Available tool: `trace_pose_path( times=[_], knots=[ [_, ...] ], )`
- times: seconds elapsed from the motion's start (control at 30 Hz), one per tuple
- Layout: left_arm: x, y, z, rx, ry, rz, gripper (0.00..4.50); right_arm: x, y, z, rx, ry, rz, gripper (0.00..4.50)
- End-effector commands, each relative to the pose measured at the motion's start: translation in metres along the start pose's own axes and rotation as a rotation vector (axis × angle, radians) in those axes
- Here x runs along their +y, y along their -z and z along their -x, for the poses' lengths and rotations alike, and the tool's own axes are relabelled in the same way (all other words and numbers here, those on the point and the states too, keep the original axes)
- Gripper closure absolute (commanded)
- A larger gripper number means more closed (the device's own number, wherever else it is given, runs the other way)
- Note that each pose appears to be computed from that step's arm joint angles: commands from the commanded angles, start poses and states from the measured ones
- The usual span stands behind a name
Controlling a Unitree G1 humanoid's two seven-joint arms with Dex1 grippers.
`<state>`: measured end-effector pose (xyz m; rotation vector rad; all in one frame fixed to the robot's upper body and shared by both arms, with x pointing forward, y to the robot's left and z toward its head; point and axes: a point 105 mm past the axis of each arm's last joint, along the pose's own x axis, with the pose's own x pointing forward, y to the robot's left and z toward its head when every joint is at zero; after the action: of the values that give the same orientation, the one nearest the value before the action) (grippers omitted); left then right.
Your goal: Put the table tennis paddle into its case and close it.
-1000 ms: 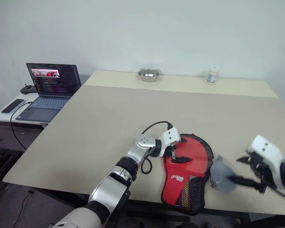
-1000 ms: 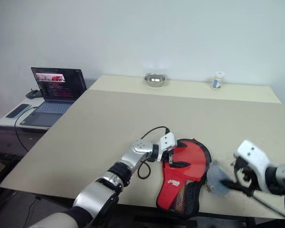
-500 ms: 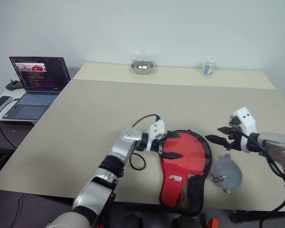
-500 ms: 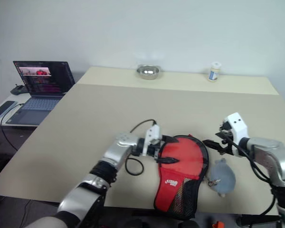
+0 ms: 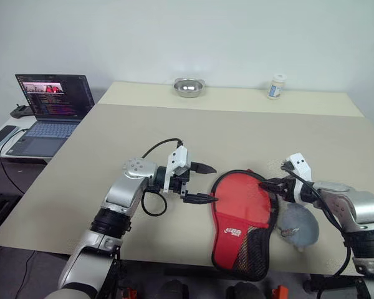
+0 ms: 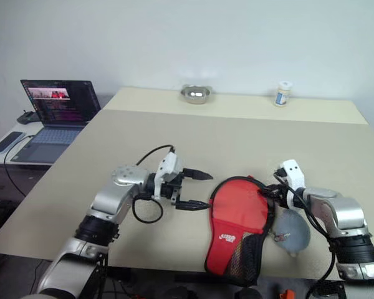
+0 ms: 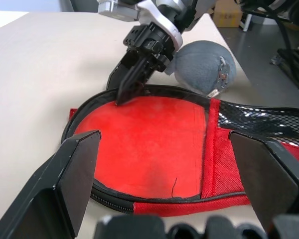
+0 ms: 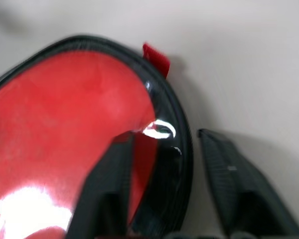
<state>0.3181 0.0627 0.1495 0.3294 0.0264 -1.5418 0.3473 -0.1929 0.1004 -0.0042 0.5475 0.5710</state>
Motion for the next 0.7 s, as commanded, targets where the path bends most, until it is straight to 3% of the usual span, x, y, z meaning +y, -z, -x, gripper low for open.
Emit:
trace_pose_path(
  times=[0.03,0.1,0.7],
  knots=[
    [-0.001,-0.005,0.0,-0.003,-0.004,-0.051,0.0,-0.004,-0.007,-0.004,0.006,0.008,0.039,3.86],
    [-0.001,-0.004,0.001,-0.001,-0.004,-0.051,0.0,-0.003,-0.01,-0.007,0.008,0.004,0.069,4.48],
    [-0.004,-0.001,-0.004,0.007,0.0,-0.056,0.0,0.028,-0.07,-0.043,-0.098,-0.063,0.253,4.48]
  ],
)
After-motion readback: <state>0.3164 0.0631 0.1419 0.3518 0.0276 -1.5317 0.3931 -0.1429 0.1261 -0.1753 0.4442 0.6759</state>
